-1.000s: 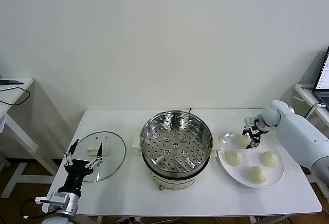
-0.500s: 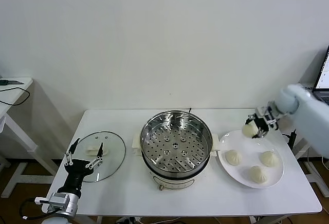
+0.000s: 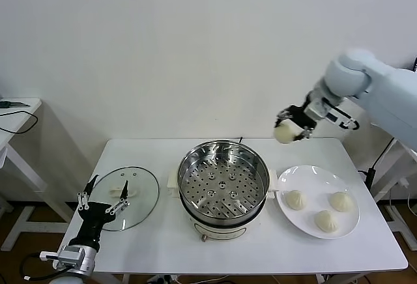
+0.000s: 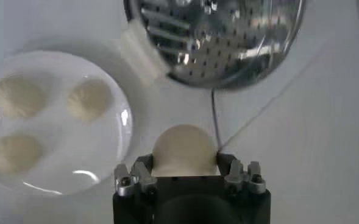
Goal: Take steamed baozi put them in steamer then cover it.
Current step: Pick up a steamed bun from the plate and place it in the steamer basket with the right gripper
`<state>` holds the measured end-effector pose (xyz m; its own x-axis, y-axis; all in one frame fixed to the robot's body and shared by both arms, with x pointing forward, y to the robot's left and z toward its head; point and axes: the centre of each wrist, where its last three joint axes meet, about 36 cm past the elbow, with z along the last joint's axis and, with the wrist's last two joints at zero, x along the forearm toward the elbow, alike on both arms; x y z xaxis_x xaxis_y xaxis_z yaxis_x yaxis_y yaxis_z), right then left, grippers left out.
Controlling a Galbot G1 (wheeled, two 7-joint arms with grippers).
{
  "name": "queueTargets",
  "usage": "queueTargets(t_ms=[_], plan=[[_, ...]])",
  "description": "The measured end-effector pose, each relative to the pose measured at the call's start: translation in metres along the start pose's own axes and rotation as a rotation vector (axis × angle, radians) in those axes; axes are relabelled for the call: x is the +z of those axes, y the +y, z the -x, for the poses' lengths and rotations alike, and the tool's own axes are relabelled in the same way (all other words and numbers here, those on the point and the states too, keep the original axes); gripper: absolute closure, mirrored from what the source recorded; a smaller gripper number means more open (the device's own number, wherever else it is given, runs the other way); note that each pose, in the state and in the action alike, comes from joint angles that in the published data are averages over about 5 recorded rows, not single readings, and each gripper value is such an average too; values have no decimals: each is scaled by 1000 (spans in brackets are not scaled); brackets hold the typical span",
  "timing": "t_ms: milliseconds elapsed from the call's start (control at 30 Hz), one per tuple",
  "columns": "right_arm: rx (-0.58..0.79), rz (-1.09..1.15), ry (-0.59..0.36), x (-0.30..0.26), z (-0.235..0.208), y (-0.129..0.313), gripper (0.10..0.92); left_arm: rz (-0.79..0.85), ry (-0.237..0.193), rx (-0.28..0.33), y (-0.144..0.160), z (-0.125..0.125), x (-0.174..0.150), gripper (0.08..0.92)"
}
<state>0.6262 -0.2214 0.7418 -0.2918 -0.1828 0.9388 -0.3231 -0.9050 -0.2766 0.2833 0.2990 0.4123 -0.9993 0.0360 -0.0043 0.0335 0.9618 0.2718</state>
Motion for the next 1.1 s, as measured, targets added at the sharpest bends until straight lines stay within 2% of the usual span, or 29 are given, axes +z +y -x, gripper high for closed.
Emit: queueTargets(t_ms=[200,400,1100], plan=[[-20,-200,-27,-31,12,-58,343,11,3,-8,7,-1,1,177],[-44,-307,-57,-49,36,-92,344,18,4,-23,12,-2,1,177],[-103,-308,-134,-43,133,-109,344,31,13,-38,20,-3,4,177]])
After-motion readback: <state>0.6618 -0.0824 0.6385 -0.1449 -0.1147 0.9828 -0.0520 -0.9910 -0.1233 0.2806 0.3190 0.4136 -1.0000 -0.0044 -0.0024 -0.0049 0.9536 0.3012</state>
